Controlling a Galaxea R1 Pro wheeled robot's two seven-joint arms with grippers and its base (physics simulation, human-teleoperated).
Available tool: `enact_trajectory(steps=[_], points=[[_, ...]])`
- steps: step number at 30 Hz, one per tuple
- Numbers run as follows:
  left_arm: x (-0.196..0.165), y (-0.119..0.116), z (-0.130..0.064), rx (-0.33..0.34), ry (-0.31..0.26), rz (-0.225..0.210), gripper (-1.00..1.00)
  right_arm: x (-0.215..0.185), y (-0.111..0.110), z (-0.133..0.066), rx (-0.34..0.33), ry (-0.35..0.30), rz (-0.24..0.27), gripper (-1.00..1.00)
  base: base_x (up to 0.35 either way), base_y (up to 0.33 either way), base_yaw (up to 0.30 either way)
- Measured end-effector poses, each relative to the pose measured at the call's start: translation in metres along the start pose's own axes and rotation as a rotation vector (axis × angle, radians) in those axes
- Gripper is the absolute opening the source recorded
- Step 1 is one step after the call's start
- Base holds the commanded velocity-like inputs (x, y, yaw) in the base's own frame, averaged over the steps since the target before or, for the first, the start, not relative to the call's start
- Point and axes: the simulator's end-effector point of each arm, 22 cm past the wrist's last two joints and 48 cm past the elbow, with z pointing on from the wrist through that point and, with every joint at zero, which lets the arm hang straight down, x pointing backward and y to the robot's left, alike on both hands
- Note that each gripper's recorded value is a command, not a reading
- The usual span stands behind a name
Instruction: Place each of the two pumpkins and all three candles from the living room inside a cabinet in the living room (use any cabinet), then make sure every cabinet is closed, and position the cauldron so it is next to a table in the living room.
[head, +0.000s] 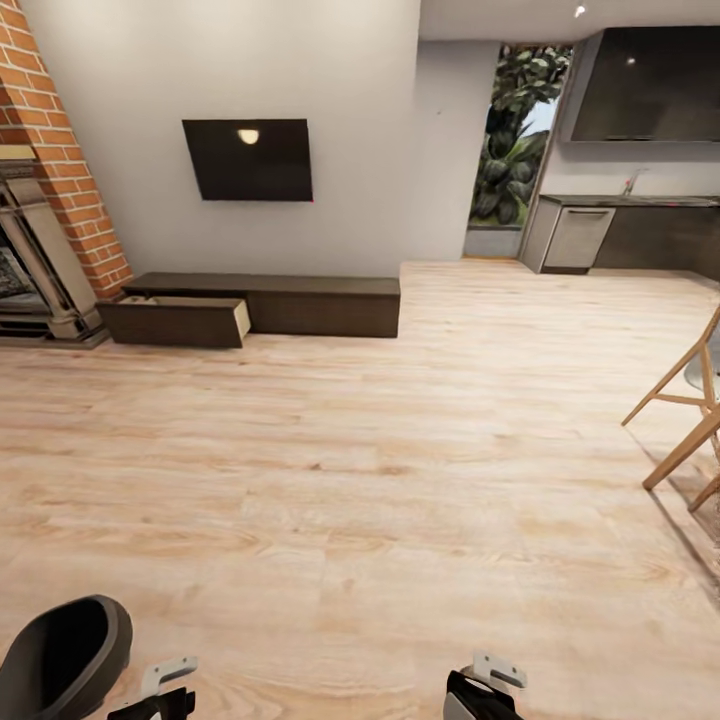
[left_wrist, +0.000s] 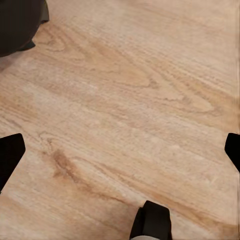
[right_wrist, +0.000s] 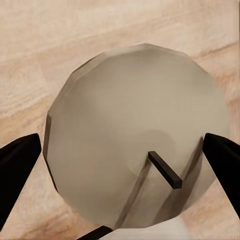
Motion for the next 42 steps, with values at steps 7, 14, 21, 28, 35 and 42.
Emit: enact_trajectory(steps=[7, 14, 21, 28, 35, 42], points=[[0.0, 0.0, 0.0004, 0.0, -0.002, 0.0, 1.0, 0.0007, 0.0008, 0.0001, -0.001, 0.0, -0.002, -1.0, 0.31, 0.0, -0.14], [-0.0001, 0.0001, 0.0005, 0.0, -0.003, 0.0, 1.0, 0.0007, 0.0011, 0.0001, -0.001, 0.0, -0.002, -1.0, 0.313, 0.037, -0.008], [-0.0003, 0.0004, 0.0005, -0.001, -0.003, 0.0, 1.0, 0.0007, 0.0011, 0.0001, -0.001, 0.0, -0.002, -1.0, 0.304, 0.139, 0.0], [-0.0005, 0.0006, 0.0005, -0.001, -0.004, 0.0, 1.0, 0.0009, 0.001, 0.0001, -0.001, 0.0, -0.002, -1.0, 0.297, 0.078, 0.0], [-0.0004, 0.0002, 0.0005, 0.0, -0.004, 0.0, 1.0, 0.0011, 0.0009, 0.0001, -0.001, 0.001, -0.001, -1.0, 0.296, 0.049, 0.0], [-0.0006, 0.0009, 0.0005, -0.001, -0.004, -0.001, 1.0, 0.0011, 0.0009, 0.0001, -0.001, 0.001, -0.001, -1.0, 0.296, 0.08, 0.0]])
